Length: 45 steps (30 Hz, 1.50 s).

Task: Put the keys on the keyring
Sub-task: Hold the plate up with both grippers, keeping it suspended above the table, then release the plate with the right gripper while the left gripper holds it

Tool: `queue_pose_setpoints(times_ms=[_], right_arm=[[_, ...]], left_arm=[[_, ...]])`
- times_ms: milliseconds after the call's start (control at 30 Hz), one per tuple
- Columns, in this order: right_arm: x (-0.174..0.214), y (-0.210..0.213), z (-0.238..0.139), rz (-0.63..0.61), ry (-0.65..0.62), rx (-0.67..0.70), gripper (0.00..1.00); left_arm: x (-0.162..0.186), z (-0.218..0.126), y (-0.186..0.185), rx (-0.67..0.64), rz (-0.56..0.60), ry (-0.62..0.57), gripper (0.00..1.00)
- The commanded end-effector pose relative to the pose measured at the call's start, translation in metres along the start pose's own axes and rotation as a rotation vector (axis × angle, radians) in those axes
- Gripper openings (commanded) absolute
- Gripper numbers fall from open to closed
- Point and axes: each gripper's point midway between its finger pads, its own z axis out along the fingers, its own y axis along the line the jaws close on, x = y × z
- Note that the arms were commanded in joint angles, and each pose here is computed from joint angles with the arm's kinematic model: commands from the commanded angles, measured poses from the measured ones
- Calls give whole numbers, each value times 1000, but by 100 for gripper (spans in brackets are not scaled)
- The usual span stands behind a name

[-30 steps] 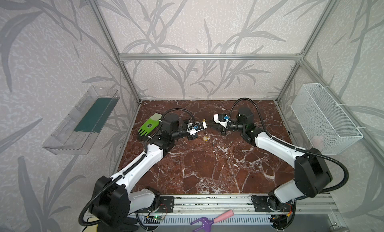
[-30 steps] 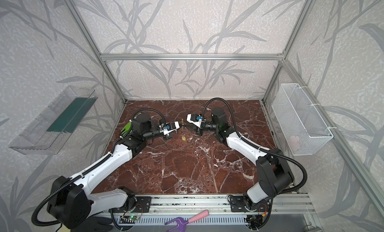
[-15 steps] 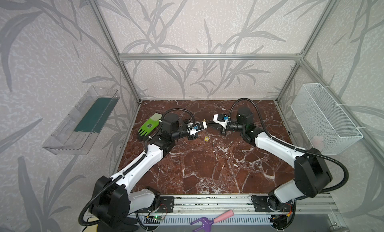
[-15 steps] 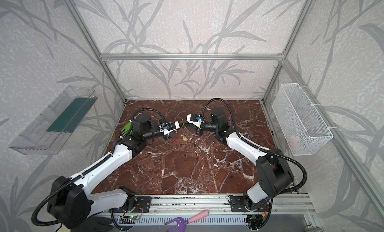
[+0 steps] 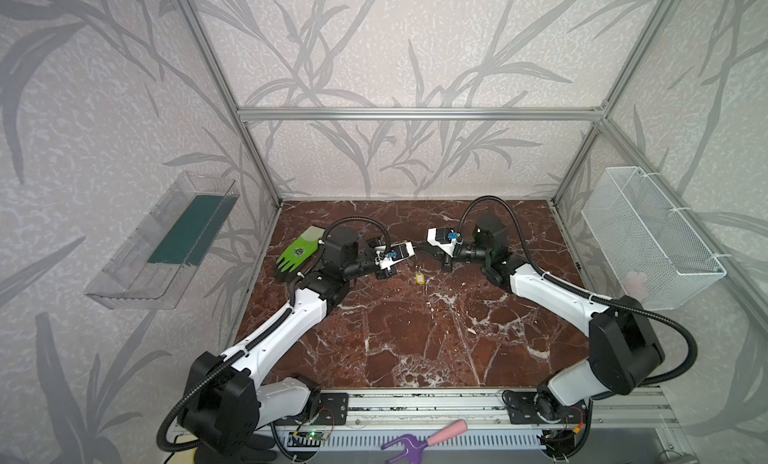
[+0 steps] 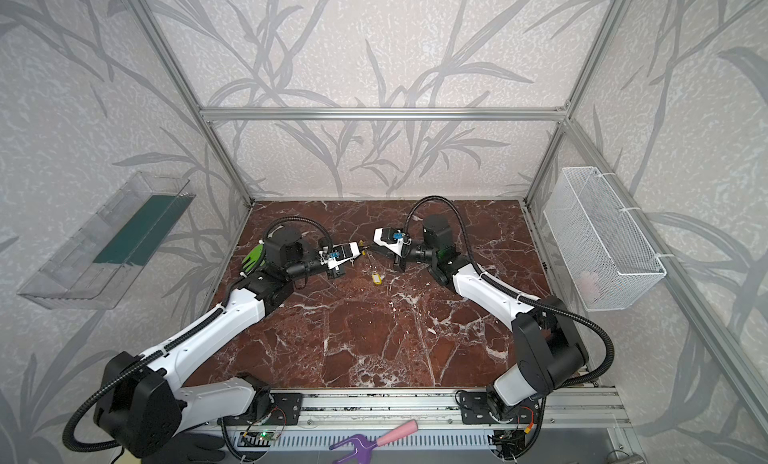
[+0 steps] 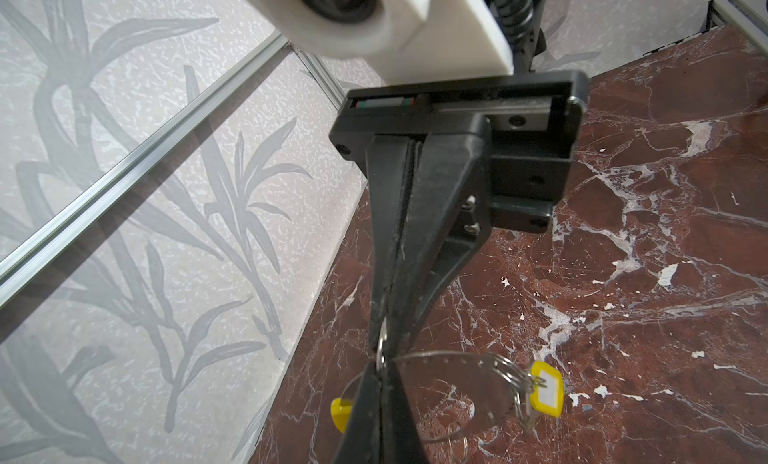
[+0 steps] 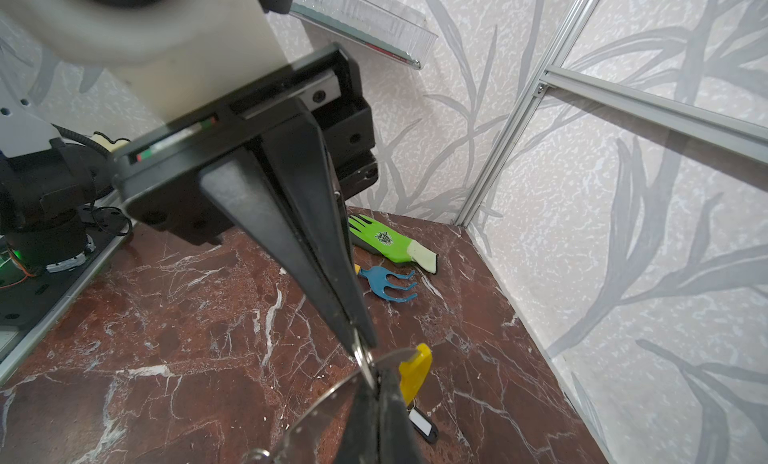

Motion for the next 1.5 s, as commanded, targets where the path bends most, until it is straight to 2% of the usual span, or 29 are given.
queue_pose_setpoints(times_ms=[0,200,400,900,967,1100,1167,1300,1467], right_arm=[[-10,2,2,-5,-42,-22,0],[-11,2,4,-1,-49,-30,0],[-12,2,3,-3,-52,-31,0],[-8,4,4,-14,-35,-33,1],[-7,3,5,-13,-31,-31,5],[1,-7,5,15,-5,24,30],[14,-19,1,75,9,69,37],[38,-43,-3,217,29,149,42],[78,-56,17,396,157,140,44]], left_arm=[[-5,2,2,-6,18,-22,8],[-5,1,1,-1,8,-20,14],[-5,3,-1,10,-1,-24,16],[-12,8,0,29,-50,-75,5],[-12,9,0,31,-56,-77,1],[-2,8,2,11,-77,-34,0],[8,4,7,-14,-94,10,0],[27,-14,19,-77,-136,65,0],[47,-36,20,-113,-140,147,0]])
